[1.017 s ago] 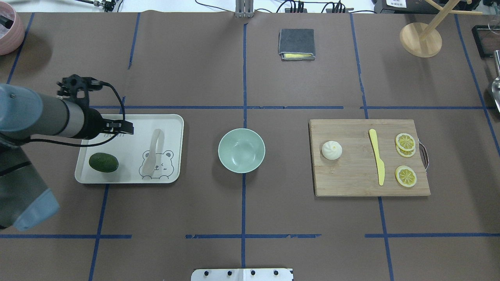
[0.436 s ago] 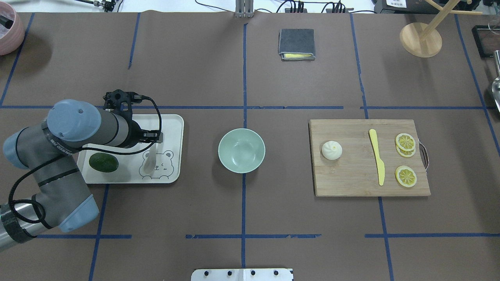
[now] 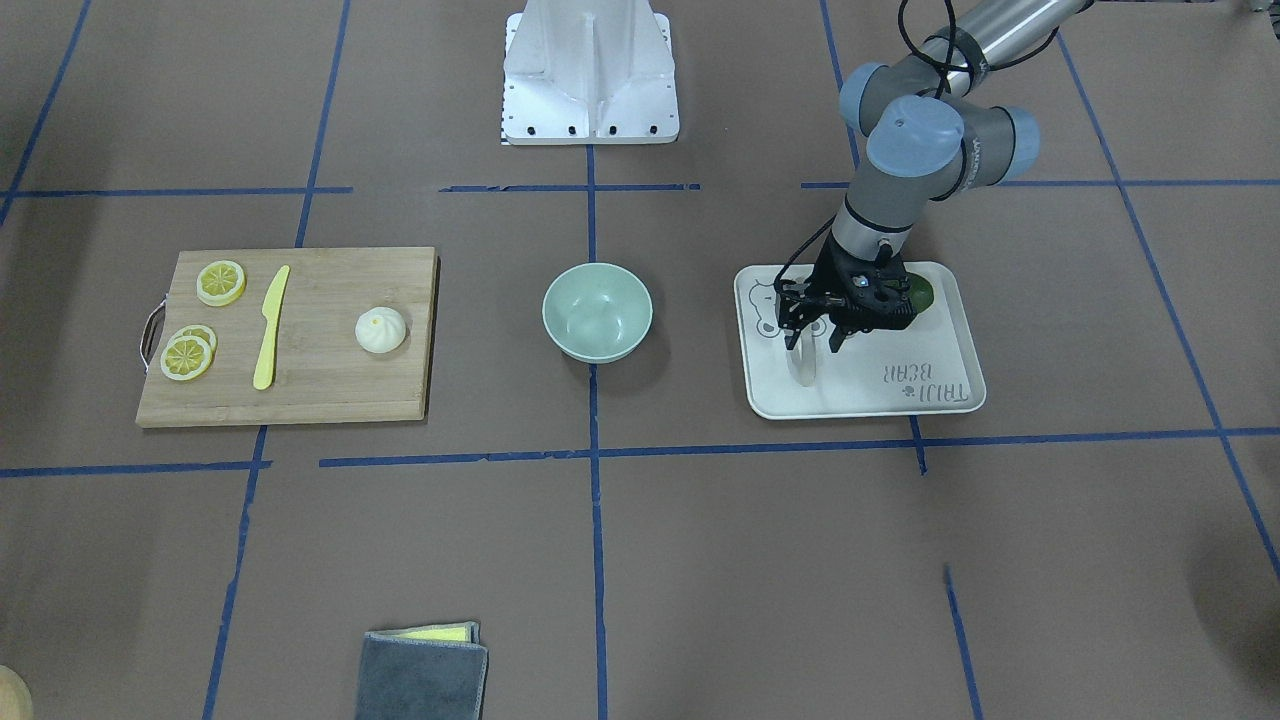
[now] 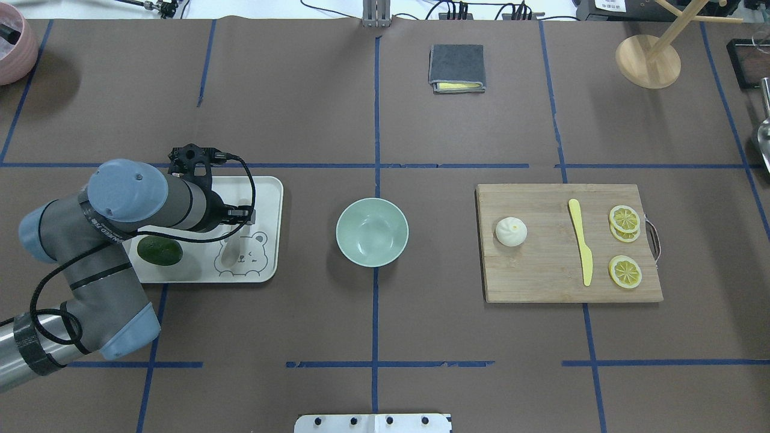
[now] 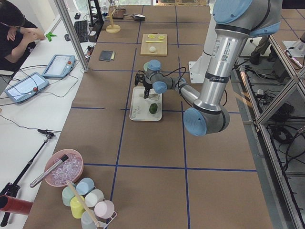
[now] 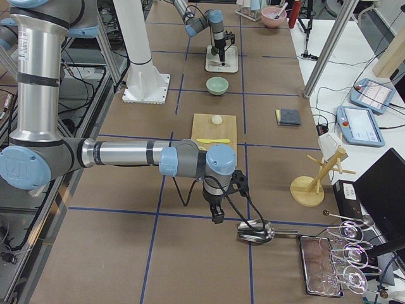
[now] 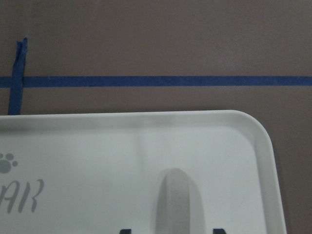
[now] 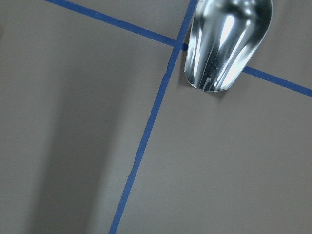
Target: Put spoon and bun in bowl
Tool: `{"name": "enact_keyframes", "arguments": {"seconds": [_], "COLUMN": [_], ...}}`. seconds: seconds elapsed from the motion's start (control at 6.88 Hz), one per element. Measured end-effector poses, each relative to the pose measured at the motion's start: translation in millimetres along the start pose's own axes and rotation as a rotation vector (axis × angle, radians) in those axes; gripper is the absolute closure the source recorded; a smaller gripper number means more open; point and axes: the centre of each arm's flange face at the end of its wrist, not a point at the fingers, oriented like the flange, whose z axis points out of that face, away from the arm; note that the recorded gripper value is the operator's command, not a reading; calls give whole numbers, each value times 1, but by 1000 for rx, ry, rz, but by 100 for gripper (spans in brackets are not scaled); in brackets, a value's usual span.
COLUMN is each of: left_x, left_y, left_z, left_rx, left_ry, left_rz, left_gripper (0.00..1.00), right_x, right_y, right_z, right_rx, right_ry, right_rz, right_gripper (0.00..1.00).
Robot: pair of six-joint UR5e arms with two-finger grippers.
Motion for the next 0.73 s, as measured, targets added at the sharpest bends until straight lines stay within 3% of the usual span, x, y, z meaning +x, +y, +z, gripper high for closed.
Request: {"name": "enact_keyframes", "arguments": {"seconds": [0.15,0.73], "left_x": [2,-2], "left_y": [1,0], "left_z": [1,0], "left_rx": [9,42], "left_ry": [-3,-22], "left_rz": [3,5], "left_gripper": [100,100], "right_x": [0,0], "right_y": [0,0], "right_z": [0,0], "right_rx": [0,-1], "right_ry": [0,0], "right_rz": [1,3], "right_gripper": [0,0]}}
